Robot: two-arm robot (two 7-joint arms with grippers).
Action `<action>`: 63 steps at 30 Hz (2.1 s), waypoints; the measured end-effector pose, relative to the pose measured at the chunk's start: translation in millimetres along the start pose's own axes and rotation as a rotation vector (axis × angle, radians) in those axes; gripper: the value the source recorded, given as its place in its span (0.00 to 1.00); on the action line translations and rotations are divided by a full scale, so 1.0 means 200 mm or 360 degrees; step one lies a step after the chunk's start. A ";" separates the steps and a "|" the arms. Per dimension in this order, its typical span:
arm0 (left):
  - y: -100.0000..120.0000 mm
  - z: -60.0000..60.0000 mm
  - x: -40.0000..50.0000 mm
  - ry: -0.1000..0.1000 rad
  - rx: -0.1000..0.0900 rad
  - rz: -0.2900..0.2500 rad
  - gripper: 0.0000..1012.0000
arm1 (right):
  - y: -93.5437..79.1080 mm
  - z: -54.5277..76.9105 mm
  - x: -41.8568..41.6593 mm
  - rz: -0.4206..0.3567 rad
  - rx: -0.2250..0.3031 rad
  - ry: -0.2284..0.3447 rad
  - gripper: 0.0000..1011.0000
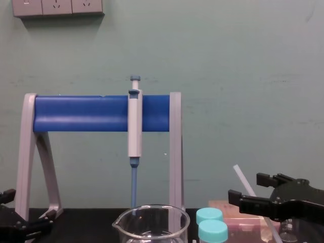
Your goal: Pick up the stirring rod with one hand, then place it down.
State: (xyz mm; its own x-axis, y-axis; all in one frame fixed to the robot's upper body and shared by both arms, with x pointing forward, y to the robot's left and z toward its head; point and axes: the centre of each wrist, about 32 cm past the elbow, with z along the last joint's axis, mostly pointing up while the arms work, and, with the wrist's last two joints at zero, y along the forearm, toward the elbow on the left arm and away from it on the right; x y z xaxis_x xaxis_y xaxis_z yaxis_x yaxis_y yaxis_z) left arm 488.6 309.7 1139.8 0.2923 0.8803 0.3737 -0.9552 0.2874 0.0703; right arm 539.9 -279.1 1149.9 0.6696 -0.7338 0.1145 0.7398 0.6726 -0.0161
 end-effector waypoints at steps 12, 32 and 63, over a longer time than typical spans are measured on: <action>0.00 0.00 0.000 0.0000 0.0000 0.0000 0.99 | 0.00 0.00 0.007 -0.0004 -0.0012 -0.0002 0.99; 0.00 0.00 0.000 0.0000 0.0000 0.0000 0.99 | 0.00 0.00 0.003 -0.0001 -0.0011 -0.0002 0.78; 0.00 0.00 0.000 0.0000 0.0000 0.0000 0.99 | 0.00 0.00 0.003 -0.0002 -0.0009 -0.0002 0.07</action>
State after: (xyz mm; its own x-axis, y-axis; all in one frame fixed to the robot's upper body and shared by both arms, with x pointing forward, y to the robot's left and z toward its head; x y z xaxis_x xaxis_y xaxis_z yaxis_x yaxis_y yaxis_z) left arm 488.6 309.7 1139.8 0.2923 0.8803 0.3737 -0.9552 0.2873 0.0703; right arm 540.5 -279.6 1149.3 0.6687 -0.7344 0.1159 0.7409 0.6712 -0.0218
